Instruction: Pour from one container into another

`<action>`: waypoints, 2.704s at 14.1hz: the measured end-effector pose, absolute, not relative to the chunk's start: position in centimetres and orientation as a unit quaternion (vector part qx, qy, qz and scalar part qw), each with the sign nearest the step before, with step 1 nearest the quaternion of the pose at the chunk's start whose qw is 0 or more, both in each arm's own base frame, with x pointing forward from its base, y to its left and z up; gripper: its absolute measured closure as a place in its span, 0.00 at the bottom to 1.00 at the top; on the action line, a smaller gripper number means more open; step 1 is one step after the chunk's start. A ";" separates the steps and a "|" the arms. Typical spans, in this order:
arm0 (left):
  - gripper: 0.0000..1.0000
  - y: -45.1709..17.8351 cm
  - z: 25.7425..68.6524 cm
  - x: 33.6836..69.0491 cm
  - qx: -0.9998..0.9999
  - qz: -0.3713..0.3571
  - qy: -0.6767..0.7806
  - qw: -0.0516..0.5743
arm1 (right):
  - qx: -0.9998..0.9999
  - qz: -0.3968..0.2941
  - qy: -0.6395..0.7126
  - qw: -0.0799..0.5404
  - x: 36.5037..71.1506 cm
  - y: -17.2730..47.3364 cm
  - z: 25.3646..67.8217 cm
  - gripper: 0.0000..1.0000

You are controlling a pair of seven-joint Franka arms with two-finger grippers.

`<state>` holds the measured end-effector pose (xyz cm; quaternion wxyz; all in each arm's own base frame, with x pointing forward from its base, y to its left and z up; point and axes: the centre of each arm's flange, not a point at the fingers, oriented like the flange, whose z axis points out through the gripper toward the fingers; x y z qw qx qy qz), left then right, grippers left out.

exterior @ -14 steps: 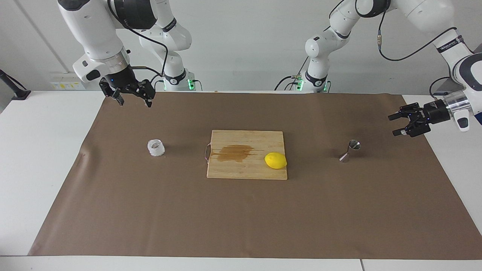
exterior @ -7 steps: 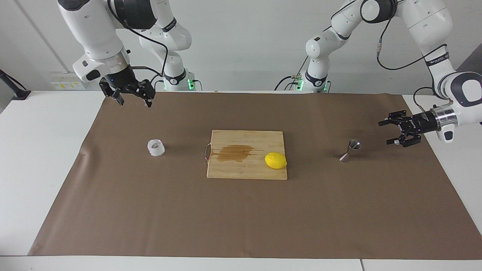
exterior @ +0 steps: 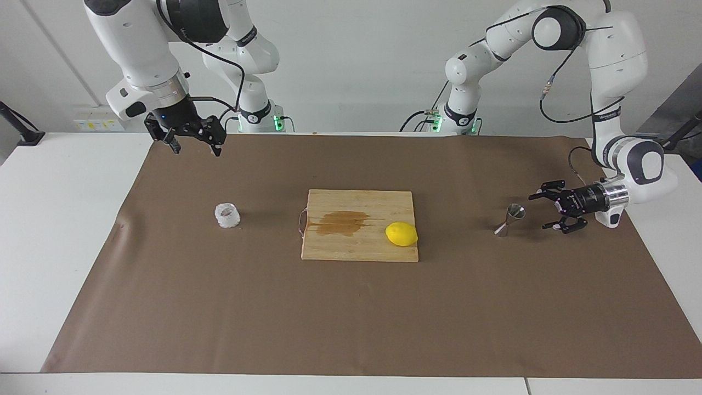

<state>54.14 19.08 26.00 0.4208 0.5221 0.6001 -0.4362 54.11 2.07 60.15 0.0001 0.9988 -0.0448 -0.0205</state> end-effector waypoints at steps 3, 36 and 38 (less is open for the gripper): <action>0.00 18.0 25.5 54.1 0.531 -0.437 0.586 0.427 | 0.999 -0.021 -0.045 0.000 54.1 2.1 60.2 0.00; 0.00 12.5 24.0 54.2 0.530 -0.443 0.531 0.490 | 0.999 -0.020 -0.045 0.000 54.1 2.1 60.2 0.00; 0.00 12.5 23.9 54.1 0.529 -0.443 0.531 0.491 | 0.999 -0.020 -0.045 0.000 54.1 2.1 60.2 0.00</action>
